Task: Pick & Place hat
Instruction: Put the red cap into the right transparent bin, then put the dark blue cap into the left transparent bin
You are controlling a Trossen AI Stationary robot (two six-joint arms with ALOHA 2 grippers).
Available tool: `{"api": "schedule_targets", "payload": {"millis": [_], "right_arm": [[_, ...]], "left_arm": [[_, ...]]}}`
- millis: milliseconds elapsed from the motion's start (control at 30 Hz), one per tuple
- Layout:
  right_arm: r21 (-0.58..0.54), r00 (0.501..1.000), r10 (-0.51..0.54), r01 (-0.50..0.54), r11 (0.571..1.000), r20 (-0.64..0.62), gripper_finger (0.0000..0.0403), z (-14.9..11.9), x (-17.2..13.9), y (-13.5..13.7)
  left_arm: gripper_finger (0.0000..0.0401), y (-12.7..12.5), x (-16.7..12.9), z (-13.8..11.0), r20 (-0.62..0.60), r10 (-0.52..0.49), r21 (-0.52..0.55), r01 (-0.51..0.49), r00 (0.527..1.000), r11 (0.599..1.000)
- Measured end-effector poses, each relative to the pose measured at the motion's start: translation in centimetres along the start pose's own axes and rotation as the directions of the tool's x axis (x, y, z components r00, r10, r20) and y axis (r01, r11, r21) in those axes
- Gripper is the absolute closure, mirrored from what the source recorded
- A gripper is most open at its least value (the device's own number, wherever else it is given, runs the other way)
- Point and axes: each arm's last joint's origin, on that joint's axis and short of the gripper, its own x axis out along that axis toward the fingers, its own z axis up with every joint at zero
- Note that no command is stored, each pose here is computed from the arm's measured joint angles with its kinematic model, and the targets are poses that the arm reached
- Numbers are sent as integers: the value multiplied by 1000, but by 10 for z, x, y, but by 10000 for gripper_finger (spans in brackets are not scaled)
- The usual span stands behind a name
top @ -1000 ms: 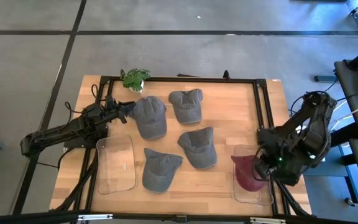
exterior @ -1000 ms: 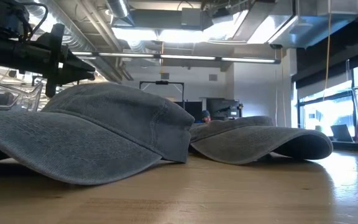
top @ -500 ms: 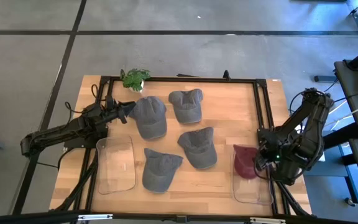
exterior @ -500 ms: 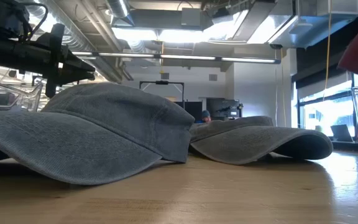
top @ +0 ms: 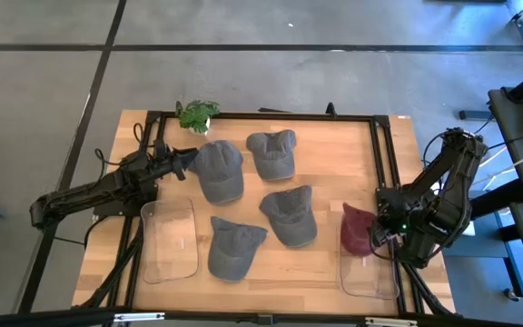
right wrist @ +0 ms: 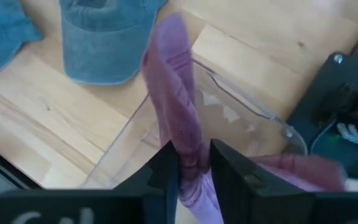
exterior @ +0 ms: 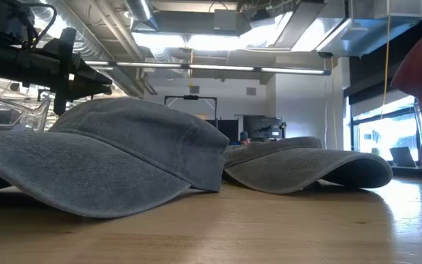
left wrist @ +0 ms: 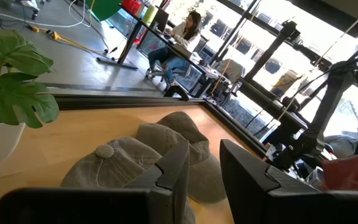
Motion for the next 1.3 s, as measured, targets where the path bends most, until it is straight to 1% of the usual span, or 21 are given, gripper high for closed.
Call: {"api": "schedule_targets", "payload": {"millis": [67,267,367,600,667,733,767,833,900,1000,1033,1100,1167,1233,1300], "right_arm": [[-19,1000,0,0,1000,0,309,0,0,0],[-18,1000,1,-1,1000,-1,296,0,0,0],[-19,1000,1,-1,1000,-1,270,0,0,0],[8,1000,16,-15,1000,-5,186,7,-2,-3],[27,999,50,-51,998,19,171,12,-7,-4],[21,990,110,-112,993,84,161,19,-13,-4],[3,982,146,-148,989,124,157,24,-17,-5],[-61,948,221,-213,975,228,154,33,-26,-5],[-124,891,280,-252,960,356,154,42,-34,-3],[-212,792,332,-257,943,513,155,53,-43,1],[-220,774,332,-250,943,540,155,57,-45,2],[-216,762,317,-234,948,564,156,63,-45,4],[-207,760,297,-215,954,578,156,69,-44,5],[-203,763,275,-190,961,585,156,74,-42,7],[-194,762,250,-165,967,597,156,80,-40,8]], "left_arm": [[315,0,0,0,0,-1,0,1,1000,1000],[315,0,0,0,0,-1,0,1,1000,1000],[315,0,0,0,0,0,0,0,1000,1000],[315,0,0,1,7,-4,-1,4,1000,1000],[315,-1,0,1,15,-10,-4,10,1000,1000],[315,-2,0,3,29,-20,-6,20,999,1000],[315,-3,0,4,41,-29,-9,29,999,1000],[315,-6,0,8,74,-65,-14,67,995,998],[315,-10,-1,12,108,-124,-10,126,986,992],[315,-19,-4,21,146,-246,25,245,958,969],[315,-22,-4,25,139,-279,34,276,950,960],[315,-30,-4,33,106,-333,44,330,937,943],[315,-40,-2,42,45,-363,58,360,931,931],[315,-50,6,53,-29,-361,82,362,932,928],[315,-61,17,64,-131,-316,99,330,940,939]]}}
